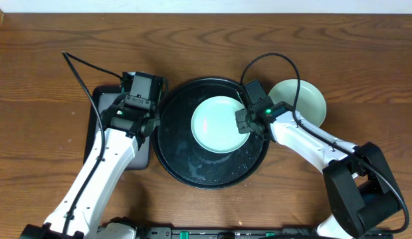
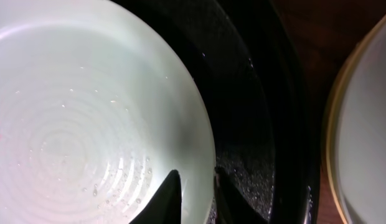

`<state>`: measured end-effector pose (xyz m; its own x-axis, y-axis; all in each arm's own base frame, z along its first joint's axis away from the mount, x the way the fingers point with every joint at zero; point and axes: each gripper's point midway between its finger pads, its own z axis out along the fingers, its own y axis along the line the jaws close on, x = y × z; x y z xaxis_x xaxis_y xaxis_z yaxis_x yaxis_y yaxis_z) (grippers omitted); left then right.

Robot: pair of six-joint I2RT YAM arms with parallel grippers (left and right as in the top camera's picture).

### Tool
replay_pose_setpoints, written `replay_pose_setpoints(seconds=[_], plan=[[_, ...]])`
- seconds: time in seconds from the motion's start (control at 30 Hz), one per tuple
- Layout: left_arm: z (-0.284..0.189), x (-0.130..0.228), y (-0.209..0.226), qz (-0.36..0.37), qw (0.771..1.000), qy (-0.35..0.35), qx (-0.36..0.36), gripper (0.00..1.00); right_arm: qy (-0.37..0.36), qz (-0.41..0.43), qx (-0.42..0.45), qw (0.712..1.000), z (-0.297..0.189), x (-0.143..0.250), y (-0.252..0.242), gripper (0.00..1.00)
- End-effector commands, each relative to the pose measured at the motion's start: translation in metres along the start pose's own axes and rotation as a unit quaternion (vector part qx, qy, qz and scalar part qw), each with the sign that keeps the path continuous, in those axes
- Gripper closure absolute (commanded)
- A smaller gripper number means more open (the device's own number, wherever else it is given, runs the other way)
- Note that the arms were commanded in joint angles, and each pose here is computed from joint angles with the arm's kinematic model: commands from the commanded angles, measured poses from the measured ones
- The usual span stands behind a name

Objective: Clean dirty plates on tray and stack at the side
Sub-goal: 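Move the left gripper with sponge up toward the round tray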

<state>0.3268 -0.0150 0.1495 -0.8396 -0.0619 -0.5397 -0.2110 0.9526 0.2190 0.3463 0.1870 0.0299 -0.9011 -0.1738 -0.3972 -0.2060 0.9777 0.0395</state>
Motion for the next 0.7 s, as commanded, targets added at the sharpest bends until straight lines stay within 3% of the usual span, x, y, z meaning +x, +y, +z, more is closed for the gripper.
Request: replay_pose_setpoints(seconds=[0.0, 0.37, 0.53, 0.67], plan=[[0.002, 0.002, 0.0, 0.011, 1.0, 0.003, 0.001, 0.93, 0.002, 0.013, 0.004, 1.0, -0.001, 0.003, -0.002, 0.84], [0.002, -0.006, -0.003, 0.025, 1.0, -0.013, 0.006, 0.93, -0.005, 0.028, 0.017, 0.999, 0.004, 0.006, -0.008, 0.81], [0.002, -0.006, -0.003, 0.025, 1.0, -0.013, 0.006, 0.93, -0.004, 0.043, 0.018, 0.999, 0.004, 0.007, -0.008, 0.89], [0.002, -0.006, -0.003, 0.025, 1.0, -0.013, 0.006, 0.93, 0.002, 0.042, 0.02, 0.999, 0.011, 0.01, -0.009, 0.89]])
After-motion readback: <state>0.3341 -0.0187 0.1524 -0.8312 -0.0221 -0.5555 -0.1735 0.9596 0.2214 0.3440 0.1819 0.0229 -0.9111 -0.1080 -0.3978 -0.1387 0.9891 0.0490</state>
